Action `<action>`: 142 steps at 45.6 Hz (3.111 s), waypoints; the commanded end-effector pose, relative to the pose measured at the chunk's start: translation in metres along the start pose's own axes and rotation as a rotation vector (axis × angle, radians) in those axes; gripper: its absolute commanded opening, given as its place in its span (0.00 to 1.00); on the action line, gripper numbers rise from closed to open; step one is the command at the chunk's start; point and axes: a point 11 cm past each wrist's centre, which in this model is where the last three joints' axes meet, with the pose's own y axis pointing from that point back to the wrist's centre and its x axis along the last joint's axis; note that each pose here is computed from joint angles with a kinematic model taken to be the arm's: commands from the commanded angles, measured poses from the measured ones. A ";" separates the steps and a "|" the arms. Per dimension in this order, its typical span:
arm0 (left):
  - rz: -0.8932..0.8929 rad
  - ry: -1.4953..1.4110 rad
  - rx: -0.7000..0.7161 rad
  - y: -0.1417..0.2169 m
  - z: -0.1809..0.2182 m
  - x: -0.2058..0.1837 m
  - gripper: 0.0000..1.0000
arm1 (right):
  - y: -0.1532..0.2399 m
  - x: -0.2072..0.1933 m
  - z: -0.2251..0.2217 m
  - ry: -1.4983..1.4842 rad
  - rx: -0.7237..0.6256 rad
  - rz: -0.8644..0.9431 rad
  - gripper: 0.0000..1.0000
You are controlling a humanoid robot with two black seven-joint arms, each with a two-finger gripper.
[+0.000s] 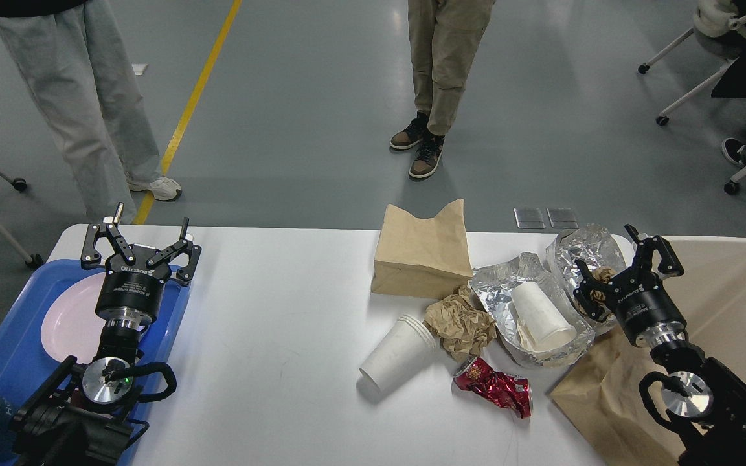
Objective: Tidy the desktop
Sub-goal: 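Lift the right gripper up and away from the bin edge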
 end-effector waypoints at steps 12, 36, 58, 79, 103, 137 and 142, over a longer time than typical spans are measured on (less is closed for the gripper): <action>0.000 0.000 0.000 0.000 0.000 0.000 0.96 | -0.002 -0.001 0.000 -0.001 -0.003 0.000 1.00; 0.000 0.000 0.001 0.000 0.000 0.000 0.96 | -0.006 -0.004 -0.004 0.004 0.005 -0.004 1.00; 0.000 0.000 0.001 0.000 0.000 0.000 0.96 | 0.004 0.012 -0.035 0.302 -0.183 -0.105 1.00; 0.000 0.000 0.000 0.000 0.000 0.000 0.96 | -0.018 -0.027 -0.156 1.176 -0.768 -0.398 1.00; 0.000 0.000 0.000 0.000 0.000 0.000 0.96 | 0.002 -0.180 -0.201 1.593 -1.478 -0.654 1.00; -0.003 0.002 0.000 0.000 -0.001 -0.001 0.96 | 0.081 -0.240 -0.179 1.733 -1.442 -0.693 0.89; -0.003 0.002 0.000 0.000 -0.001 -0.001 0.96 | 0.082 -0.237 -0.177 1.722 -1.453 -0.694 0.89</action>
